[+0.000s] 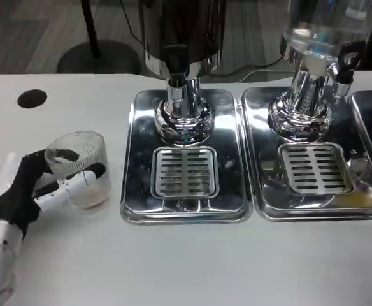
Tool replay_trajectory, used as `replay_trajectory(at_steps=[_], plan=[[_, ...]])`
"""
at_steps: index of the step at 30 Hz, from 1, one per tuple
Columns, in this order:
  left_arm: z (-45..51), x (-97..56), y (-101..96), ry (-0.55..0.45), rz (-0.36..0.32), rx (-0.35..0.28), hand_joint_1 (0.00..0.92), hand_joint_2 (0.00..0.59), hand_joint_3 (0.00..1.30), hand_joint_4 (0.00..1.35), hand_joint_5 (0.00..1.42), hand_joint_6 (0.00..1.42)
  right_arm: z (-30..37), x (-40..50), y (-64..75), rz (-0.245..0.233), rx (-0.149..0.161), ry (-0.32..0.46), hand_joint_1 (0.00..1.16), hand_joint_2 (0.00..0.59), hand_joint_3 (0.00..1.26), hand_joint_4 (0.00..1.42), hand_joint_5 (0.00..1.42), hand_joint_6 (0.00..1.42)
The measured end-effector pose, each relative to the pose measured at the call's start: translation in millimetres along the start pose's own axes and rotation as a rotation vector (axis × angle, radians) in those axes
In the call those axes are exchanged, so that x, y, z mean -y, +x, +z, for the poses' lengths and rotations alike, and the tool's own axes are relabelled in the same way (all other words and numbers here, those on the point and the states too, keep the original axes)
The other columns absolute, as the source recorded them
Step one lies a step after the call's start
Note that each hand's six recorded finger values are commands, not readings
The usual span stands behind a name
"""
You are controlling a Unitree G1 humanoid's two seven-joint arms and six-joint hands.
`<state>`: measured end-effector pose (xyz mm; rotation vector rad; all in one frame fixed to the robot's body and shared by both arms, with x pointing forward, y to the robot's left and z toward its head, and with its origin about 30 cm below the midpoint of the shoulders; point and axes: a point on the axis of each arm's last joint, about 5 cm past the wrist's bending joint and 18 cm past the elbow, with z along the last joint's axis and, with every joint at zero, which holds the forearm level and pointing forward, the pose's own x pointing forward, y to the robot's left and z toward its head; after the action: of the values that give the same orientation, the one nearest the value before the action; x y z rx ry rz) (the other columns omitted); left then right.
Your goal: Grasp the cup under the faucet to collect the drink, then remove the cup.
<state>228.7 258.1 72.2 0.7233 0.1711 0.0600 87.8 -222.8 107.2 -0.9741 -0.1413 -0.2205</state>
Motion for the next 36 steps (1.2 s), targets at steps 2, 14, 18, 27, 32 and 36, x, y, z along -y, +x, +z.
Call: replay_trajectory(at_steps=[2,14,18,27,32,36], plan=[[0.2,-2.2,-0.7,0.002,0.008,0.004,0.393,0.130,0.45,0.52,0.32,0.21,0.2,-0.3,0.0,0.001,0.001,0.001,0.71,0.528,0.33,0.27,0.16,0.04],[10.8,-8.7,-3.2,0.005,0.048,0.038,0.397,0.133,0.45,0.52,0.32,0.22,0.6,-0.8,-1.4,0.004,0.005,0.007,0.71,0.528,0.33,0.26,0.16,0.04],[15.5,-8.6,-2.4,0.031,0.050,0.048,0.399,0.134,0.45,0.52,0.32,0.22,0.5,-0.7,-2.2,0.005,0.005,0.008,0.71,0.528,0.33,0.27,0.16,0.04],[22.2,5.7,-1.6,0.077,0.017,0.058,0.406,0.138,0.45,0.52,0.32,0.22,-0.6,-0.1,-5.2,0.006,-0.002,0.007,0.71,0.528,0.33,0.27,0.17,0.04],[28.6,13.4,1.1,0.114,0.025,0.083,0.408,0.139,0.44,0.52,0.32,0.22,-1.0,0.4,-5.9,-0.001,-0.001,0.015,0.71,0.528,0.33,0.27,0.17,0.04],[35.2,18.8,4.3,0.121,0.033,0.101,0.413,0.146,0.45,0.51,0.32,0.22,-2.4,1.5,-7.0,-0.004,-0.008,0.014,0.71,0.528,0.33,0.27,0.17,0.04]])
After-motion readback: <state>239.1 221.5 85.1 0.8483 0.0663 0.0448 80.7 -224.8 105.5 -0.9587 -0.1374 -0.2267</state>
